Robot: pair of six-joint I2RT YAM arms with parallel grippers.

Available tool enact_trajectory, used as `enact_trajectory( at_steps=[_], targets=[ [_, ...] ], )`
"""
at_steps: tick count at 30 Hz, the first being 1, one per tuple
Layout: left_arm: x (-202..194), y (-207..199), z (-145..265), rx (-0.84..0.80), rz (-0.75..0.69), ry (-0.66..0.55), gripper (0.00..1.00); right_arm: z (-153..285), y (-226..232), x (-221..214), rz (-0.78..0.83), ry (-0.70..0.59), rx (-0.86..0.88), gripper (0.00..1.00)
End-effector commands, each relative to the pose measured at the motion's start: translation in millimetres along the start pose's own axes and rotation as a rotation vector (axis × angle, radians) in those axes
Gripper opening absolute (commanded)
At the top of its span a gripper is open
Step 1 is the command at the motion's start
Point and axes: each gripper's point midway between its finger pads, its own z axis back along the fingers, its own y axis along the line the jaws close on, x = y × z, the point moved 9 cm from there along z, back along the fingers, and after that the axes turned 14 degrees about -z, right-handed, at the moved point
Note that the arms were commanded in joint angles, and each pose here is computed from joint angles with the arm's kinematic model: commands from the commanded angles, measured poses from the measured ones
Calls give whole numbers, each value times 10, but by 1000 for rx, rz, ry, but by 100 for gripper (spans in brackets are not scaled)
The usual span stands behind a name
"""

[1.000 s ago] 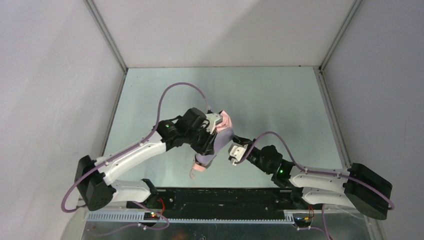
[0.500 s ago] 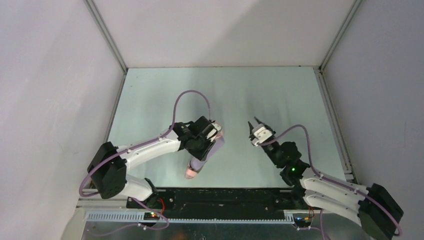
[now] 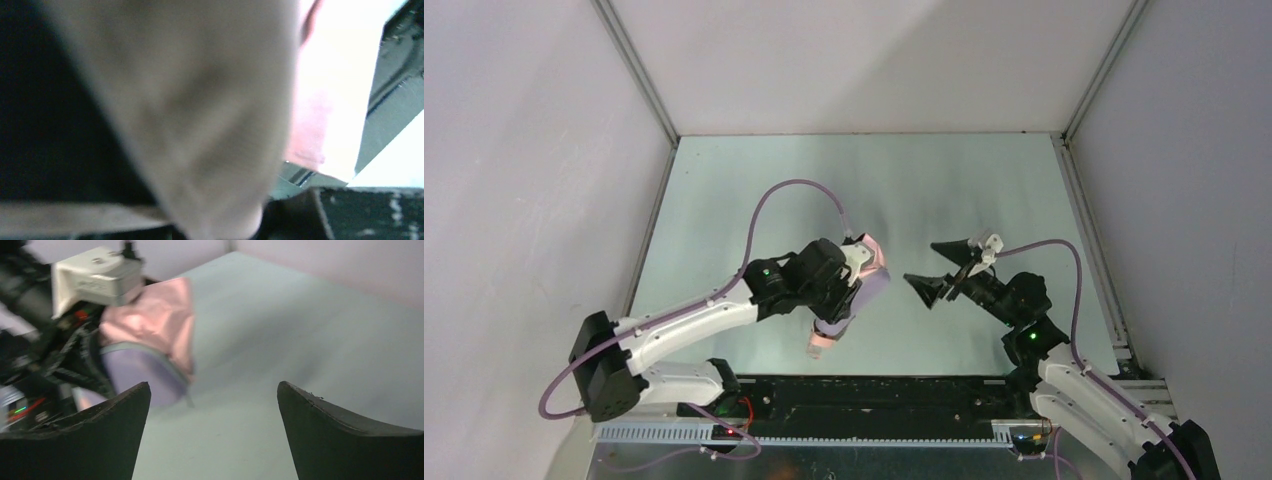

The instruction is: Put away the umbrella

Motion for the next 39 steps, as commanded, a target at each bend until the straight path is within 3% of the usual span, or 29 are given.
enact_trajectory(
  at_steps=[1,4,8,16,19,23,28,33,39],
  targets=[
    [125,-146,113,-133,-106,-190,13,90,370,-85,-126,116,343,99],
    [182,-220,226,-217,-154,-301,12,112,440,-84,-122,112,419,99],
    [232,-317,346,-331,-201,-362,11,110,552,-55,-109,141,543,99],
    [245,-451,350,-355,-314,-252,12,-24,742,-64,-29,197,642,96],
    [269,-444,299,-337,-312,-207,17,-59,809,-103,-3,230,676,81],
    [358,-405,318,-289,-348,-247,40,-73,780,-160,23,265,678,59],
    [424,-318,220,-152,-302,-354,59,-31,685,-272,47,268,576,38],
    [326,-217,-138,-12,-215,-345,68,10,569,-524,49,225,523,33],
    [156,-222,-643,24,-231,-197,58,-1,471,-789,9,292,453,36]
  ],
)
